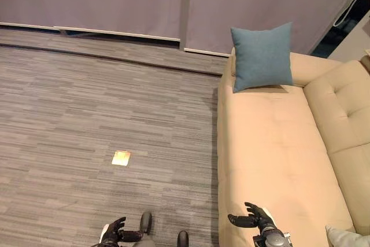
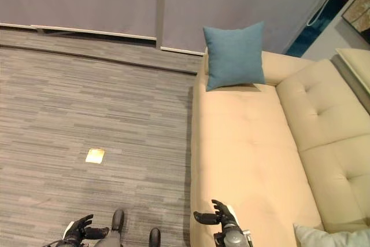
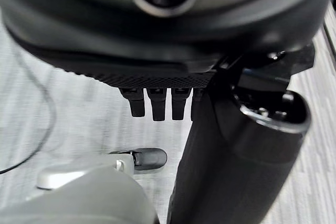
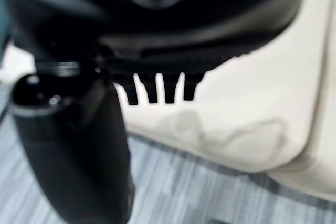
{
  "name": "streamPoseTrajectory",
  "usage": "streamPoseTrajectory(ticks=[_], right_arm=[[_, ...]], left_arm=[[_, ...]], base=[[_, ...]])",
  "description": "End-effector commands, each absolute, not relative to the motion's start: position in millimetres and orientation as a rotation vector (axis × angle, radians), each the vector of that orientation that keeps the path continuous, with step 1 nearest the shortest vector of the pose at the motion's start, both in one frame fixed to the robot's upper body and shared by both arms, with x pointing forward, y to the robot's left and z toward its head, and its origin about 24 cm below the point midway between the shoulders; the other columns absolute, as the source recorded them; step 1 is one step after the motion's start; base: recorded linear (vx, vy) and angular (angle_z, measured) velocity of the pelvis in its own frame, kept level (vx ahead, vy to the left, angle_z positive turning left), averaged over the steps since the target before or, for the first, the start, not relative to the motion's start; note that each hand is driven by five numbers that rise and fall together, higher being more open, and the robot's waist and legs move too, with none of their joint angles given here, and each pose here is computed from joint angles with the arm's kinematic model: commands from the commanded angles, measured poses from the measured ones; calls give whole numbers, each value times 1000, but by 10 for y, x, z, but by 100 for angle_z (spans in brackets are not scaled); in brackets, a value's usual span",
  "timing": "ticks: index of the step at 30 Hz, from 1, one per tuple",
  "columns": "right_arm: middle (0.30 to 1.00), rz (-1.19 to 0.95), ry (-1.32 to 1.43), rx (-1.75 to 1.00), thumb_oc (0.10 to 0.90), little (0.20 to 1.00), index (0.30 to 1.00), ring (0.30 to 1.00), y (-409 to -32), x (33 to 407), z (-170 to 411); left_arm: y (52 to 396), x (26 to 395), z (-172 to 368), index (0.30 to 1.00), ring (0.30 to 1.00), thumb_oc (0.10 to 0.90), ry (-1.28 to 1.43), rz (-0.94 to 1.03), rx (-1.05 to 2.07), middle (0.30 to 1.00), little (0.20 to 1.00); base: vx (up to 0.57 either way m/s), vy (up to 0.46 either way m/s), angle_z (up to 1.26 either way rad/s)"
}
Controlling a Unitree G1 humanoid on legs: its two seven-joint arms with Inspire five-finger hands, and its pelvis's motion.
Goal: Pick up all the scattered cushions and arrange them neatly on the sofa.
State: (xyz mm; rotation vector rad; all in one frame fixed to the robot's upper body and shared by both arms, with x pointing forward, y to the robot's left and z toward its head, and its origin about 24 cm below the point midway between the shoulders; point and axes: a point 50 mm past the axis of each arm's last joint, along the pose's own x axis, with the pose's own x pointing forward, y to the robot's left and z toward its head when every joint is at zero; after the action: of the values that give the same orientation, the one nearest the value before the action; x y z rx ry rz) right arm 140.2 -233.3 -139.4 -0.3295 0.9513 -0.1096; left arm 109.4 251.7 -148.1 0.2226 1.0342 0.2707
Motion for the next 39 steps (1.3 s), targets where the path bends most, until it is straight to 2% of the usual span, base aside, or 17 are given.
streamPoseTrajectory(ticks=[1, 9, 17, 19, 23, 28, 39], right_arm=[[900, -109, 865, -341, 800, 900, 900, 900, -2318, 1519, -1314], [900, -29, 793, -376, 800, 900, 900, 900, -2169, 1755, -1230], [900, -32, 850, -433, 800, 900, 900, 900, -2279, 1695, -1272], [900, -33, 908, -430, 800, 900, 900, 900, -2298, 1531, -1350], [900, -50, 934, -423, 800, 900, 900, 900, -2348, 1445, -1375], [900, -81, 950, -422, 800, 900, 900, 900, -2430, 1430, -1368], [900, -83, 941, -394, 800, 900, 900, 900, -2366, 1428, -1378]], left_arm=[[2766, 865, -1456, 900, 900, 800, 1079, 303, 298, 900, 900], [2839, 1033, -1376, 900, 900, 800, 1022, 287, 350, 900, 900], [2773, 1121, -1383, 900, 900, 800, 1012, 248, 360, 900, 900], [2725, 1058, -1421, 900, 900, 800, 1034, 231, 360, 900, 900], [2686, 1013, -1446, 900, 900, 800, 1047, 216, 350, 900, 900], [2657, 1050, -1443, 900, 900, 800, 1039, 210, 335, 900, 900], [2708, 919, -1468, 900, 900, 800, 1083, 240, 328, 900, 900]], base=[[233, 230, -55], [180, 199, -54], [247, 19, 9], [395, -89, 22], [198, -93, 52], [168, -80, 8], [276, 82, -31]])
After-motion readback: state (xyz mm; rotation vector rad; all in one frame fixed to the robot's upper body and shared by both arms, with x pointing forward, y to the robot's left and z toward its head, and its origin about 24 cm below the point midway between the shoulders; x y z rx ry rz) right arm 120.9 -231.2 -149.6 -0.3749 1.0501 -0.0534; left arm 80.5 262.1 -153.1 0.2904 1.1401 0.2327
